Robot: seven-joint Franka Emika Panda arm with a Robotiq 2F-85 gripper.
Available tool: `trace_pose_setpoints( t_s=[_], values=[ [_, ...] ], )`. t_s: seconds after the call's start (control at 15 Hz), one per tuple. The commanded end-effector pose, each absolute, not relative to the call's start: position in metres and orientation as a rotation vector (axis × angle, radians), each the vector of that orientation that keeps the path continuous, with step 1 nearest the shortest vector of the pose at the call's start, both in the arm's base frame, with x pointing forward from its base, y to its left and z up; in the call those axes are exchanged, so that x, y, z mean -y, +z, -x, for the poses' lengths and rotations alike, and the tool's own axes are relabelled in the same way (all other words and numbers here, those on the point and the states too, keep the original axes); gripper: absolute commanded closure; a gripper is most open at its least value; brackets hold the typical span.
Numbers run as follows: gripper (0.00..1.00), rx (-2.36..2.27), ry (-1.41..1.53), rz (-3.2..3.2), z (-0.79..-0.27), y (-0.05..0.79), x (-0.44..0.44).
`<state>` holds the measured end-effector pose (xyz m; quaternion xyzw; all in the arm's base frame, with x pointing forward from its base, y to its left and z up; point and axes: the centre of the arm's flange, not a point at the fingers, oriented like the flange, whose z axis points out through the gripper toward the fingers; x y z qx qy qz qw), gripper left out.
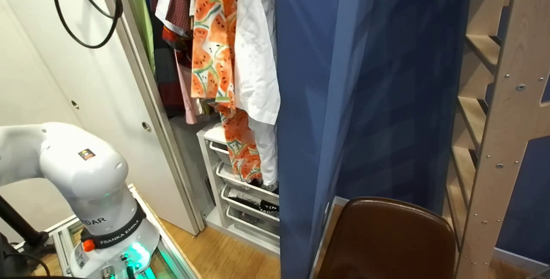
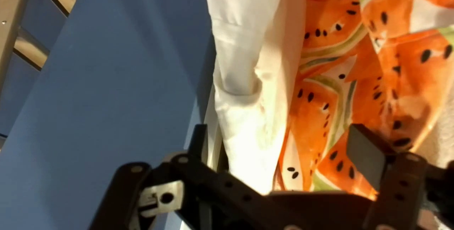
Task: Move the two shirts on the hangers to the rod
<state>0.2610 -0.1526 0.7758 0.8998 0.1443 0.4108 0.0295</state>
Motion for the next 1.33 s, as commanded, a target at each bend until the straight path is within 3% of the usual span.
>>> trace_pose_setpoints(
  t_s=[0.0, 0.07, 0.13, 0.27, 0.87, 0.93, 1.27],
  values=[
    [0.00, -0.436, 1.257, -2.813, -0.275, 0.779, 0.153],
    [0.04, -0.441, 1.254, -2.820, -0.277, 0.777, 0.153],
    [0.26, -0.447, 1.259, -2.825, -0.278, 0.777, 0.152],
    [0.31, -0.455, 1.264, -2.829, -0.278, 0.777, 0.150],
    [0.96, -0.582, 1.303, -2.717, -0.267, 0.791, 0.134],
    [0.99, -0.599, 1.307, -2.706, -0.266, 0.792, 0.134],
    [0.95, -0.638, 1.314, -2.686, -0.264, 0.792, 0.133]
  ],
)
